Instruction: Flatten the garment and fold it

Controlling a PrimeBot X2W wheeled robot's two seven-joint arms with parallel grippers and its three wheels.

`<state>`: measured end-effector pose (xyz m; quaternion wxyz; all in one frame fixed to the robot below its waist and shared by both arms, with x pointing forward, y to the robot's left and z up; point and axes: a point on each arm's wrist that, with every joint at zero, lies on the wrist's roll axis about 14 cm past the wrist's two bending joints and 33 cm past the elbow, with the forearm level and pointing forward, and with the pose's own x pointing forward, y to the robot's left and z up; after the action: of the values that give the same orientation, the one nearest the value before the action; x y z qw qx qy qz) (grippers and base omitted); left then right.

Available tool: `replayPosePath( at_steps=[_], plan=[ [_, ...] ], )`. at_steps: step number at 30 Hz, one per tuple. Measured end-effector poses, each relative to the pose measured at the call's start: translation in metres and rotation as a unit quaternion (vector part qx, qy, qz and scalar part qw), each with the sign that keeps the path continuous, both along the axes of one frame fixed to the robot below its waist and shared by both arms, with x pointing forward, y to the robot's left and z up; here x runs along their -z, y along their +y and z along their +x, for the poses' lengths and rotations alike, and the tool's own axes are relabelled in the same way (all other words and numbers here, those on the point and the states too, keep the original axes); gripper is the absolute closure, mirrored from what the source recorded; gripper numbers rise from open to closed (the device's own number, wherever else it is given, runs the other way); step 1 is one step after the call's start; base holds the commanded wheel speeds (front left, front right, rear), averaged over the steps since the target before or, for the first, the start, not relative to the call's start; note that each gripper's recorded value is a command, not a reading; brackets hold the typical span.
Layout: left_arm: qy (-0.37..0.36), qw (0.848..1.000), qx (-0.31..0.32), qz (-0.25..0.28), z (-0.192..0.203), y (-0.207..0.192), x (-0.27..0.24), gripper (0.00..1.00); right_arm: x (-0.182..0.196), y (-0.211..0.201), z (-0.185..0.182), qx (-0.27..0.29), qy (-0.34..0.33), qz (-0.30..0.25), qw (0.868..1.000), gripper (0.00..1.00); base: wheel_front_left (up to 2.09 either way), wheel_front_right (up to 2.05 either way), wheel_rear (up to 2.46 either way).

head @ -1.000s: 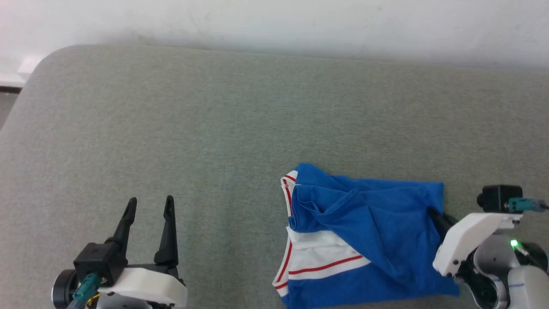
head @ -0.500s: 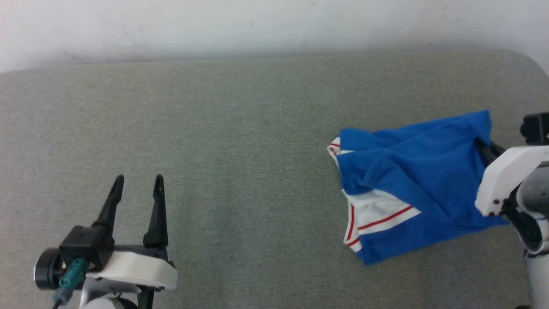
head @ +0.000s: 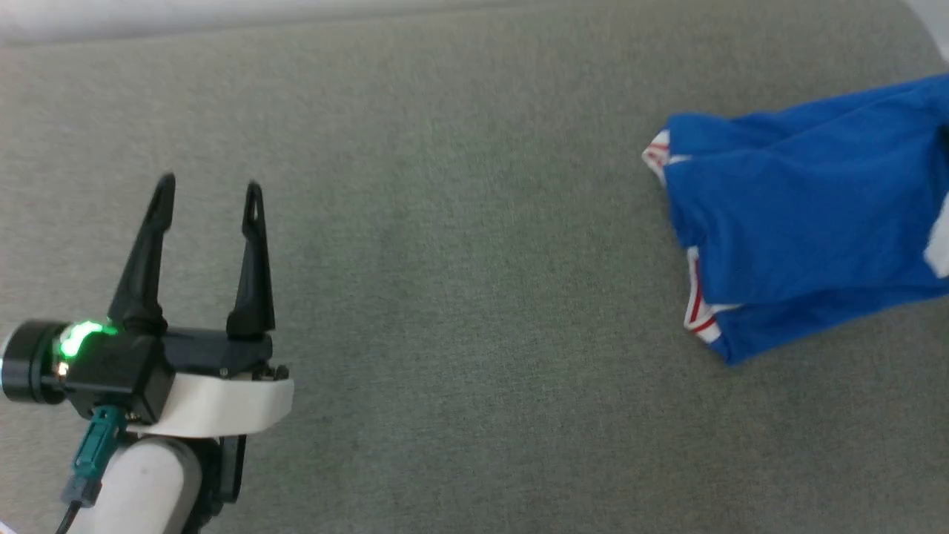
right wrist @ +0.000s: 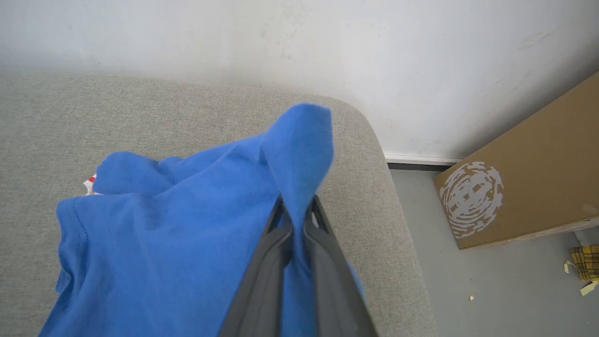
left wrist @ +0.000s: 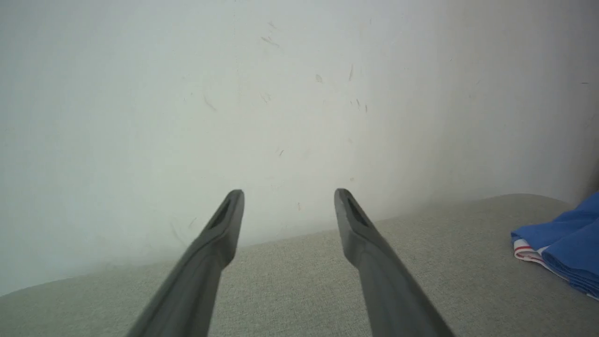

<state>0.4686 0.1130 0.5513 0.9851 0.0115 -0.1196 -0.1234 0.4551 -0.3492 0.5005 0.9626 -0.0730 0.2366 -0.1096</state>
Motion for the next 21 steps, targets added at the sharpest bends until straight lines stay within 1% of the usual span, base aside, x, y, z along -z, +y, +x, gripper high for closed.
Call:
replayPosePath(
  at_steps=[5, 6, 7, 8, 10, 11, 12, 17, 21],
  plan=[
    [0.013, 1.000, 0.011, 0.001, 0.018, -0.009, 0.021, 0.00, 0.012, -0.035, 0.007, 0.033, 0.018, -0.034, 0.999, 1.00, 0.00, 0.00, 0.00],
    [0.013, 1.000, 0.011, 0.001, 0.018, -0.009, 0.021, 0.00, 0.012, -0.035, 0.007, 0.033, 0.018, -0.034, 0.999, 1.00, 0.00, 0.00, 0.00],
    [0.023, 1.000, 0.012, -0.003, 0.025, -0.010, 0.030, 0.00, 0.016, -0.049, 0.009, 0.048, 0.024, -0.045, 0.998, 1.00, 0.00, 0.00, 0.00],
    [0.023, 1.000, 0.012, -0.003, 0.025, -0.010, 0.030, 0.00, 0.016, -0.049, 0.009, 0.048, 0.024, -0.045, 0.998, 1.00, 0.00, 0.00, 0.00],
    [0.033, 0.999, 0.006, -0.015, 0.033, -0.010, 0.042, 0.00, 0.023, -0.069, 0.010, 0.070, 0.037, -0.061, 0.995, 1.00, 0.00, 0.00, 0.00],
    [0.033, 0.999, 0.006, -0.015, 0.033, -0.010, 0.042, 0.00, 0.023, -0.069, 0.010, 0.070, 0.037, -0.061, 0.995, 1.00, 0.00, 0.00, 0.00],
    [0.041, 0.999, 0.008, -0.020, 0.038, -0.012, 0.051, 0.00, 0.031, -0.080, 0.009, 0.084, 0.048, -0.065, 0.993, 1.00, 0.00, 0.00, 0.00],
    [0.069, 0.997, 0.017, -0.030, 0.044, -0.019, 0.076, 0.00, 0.054, -0.098, 0.005, 0.105, 0.079, -0.081, 0.988, 1.00, 0.00, 0.00, 0.00],
    [0.077, 0.996, 0.016, -0.033, 0.051, -0.020, 0.088, 0.00, 0.068, -0.103, 0.005, 0.107, 0.093, -0.095, 0.985, 1.00, 0.00, 0.00, 0.00]
  ],
)
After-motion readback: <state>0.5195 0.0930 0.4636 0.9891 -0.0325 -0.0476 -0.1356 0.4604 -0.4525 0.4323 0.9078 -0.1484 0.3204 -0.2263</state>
